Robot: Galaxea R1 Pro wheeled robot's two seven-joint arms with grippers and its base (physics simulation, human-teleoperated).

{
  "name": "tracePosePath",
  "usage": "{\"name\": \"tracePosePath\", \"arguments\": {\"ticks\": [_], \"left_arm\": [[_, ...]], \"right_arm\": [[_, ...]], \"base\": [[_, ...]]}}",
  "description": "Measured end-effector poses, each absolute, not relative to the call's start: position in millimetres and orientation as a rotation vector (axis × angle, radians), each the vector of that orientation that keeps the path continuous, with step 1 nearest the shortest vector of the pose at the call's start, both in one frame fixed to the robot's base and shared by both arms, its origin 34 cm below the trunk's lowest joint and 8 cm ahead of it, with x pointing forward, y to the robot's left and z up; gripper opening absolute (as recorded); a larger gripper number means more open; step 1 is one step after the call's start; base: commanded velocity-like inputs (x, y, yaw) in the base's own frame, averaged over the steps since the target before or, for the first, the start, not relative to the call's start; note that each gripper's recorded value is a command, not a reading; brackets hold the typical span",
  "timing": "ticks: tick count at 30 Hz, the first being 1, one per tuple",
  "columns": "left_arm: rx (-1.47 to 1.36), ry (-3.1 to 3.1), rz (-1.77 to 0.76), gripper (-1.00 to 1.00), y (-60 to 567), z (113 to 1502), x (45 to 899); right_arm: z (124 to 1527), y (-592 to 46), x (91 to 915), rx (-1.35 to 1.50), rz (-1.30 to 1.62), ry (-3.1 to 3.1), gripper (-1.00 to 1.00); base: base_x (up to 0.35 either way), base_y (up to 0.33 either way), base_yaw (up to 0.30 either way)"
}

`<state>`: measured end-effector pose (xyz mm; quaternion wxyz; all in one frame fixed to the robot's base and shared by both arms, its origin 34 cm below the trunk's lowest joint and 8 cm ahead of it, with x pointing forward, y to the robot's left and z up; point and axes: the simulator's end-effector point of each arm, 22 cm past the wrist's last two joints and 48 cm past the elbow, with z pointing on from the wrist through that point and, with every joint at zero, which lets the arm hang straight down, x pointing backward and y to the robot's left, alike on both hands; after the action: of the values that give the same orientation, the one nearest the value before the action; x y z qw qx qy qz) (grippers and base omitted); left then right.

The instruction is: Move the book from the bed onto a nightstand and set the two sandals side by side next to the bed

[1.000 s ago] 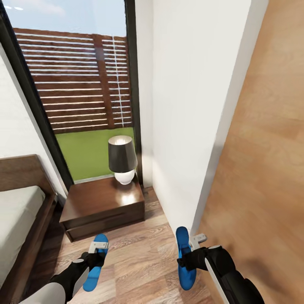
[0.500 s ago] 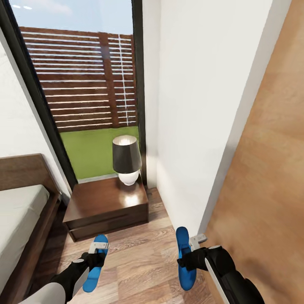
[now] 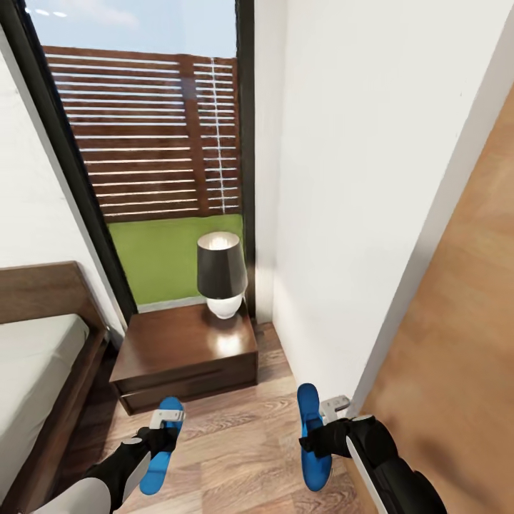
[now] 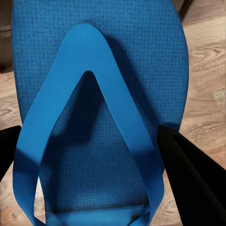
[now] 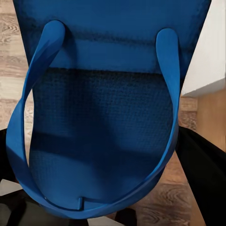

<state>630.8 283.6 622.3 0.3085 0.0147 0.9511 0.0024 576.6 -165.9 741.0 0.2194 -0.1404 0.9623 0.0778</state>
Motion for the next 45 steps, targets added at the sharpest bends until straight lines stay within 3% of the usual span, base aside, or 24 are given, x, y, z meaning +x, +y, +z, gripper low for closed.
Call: {"name": "tracePosePath", "arguments": {"ticks": [17,45], "left_arm": [[0.039,2.519,0.007,-1.0,283,621,629],[0.018,2.722,0.001,-1.0,282,566,536]], "right_arm": [[731,-165,570,-0.391,0.218,2.691,-1.0],[673,-168,549,-0.414,0.226,2.713,-1.0]], "base": [[0.032,0.0,0.253],[0.0,0.0,0.012]]}}
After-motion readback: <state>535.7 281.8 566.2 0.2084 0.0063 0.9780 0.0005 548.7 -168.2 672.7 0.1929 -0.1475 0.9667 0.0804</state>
